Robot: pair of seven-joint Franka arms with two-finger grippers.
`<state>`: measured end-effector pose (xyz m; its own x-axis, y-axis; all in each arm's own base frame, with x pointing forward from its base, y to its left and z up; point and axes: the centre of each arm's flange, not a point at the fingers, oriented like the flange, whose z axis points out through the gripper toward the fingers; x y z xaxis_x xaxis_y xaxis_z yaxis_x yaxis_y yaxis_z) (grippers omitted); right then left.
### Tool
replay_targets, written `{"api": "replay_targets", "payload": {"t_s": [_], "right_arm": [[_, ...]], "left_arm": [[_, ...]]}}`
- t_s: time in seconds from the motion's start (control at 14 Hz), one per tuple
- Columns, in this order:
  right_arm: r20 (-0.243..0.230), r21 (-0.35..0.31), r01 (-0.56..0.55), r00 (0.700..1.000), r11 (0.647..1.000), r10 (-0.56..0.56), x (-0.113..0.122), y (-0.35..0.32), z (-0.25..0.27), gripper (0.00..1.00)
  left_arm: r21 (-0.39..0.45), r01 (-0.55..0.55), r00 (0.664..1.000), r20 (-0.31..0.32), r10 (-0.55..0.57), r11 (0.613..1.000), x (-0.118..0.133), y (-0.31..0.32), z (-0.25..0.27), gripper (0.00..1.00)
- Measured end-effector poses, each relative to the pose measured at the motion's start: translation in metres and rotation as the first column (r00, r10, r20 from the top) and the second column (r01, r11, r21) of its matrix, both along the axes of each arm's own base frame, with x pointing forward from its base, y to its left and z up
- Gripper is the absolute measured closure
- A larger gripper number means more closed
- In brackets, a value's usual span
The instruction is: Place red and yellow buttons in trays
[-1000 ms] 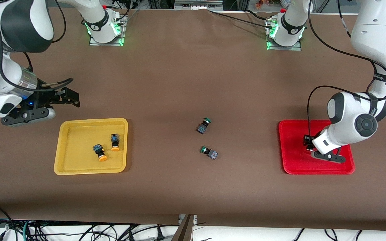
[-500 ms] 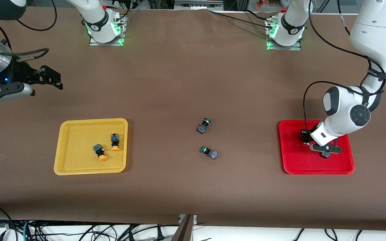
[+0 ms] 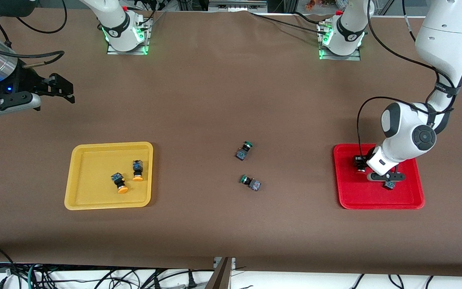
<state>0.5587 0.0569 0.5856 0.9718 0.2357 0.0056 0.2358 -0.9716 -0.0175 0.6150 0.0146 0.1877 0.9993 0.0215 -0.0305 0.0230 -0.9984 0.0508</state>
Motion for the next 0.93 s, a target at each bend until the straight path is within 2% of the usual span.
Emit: {"api": "replay_targets", "payload": {"t_s": [0.14, 0.29, 0.36, 0.57, 0.93], "right_arm": [[0.009, 0.001, 0.001, 1.0, 1.0, -0.001, 0.0, -0.001, 0.011, 0.0], [0.001, -0.001, 0.001, 1.0, 1.0, -0.001, -0.002, -0.002, 0.02, 0.0], [0.003, -0.002, 0.002, 1.0, 1.0, -0.002, -0.002, -0.002, 0.022, 0.0], [0.001, -0.004, 0.007, 1.0, 1.0, -0.007, 0.001, -0.005, 0.02, 0.0], [-0.007, -0.015, 0.009, 1.0, 1.0, -0.009, 0.008, -0.006, 0.011, 0.0]], "left_arm": [[0.002, -0.002, 1.0, 0.014, 0.002, 1.0, 0.008, 0.0, 0.011, 0.22], [0.002, 0.008, 1.0, -0.019, -0.008, 1.0, 0.024, -0.004, 0.04, 0.03], [0.001, 0.016, 0.999, -0.038, -0.016, 1.0, 0.034, -0.009, 0.062, 0.0], [0.008, 0.05, 0.996, -0.076, -0.049, 0.999, 0.059, -0.028, 0.134, 0.0], [0.02, 0.054, 0.986, -0.157, -0.05, 0.998, 0.064, -0.033, 0.214, 0.0]]}}
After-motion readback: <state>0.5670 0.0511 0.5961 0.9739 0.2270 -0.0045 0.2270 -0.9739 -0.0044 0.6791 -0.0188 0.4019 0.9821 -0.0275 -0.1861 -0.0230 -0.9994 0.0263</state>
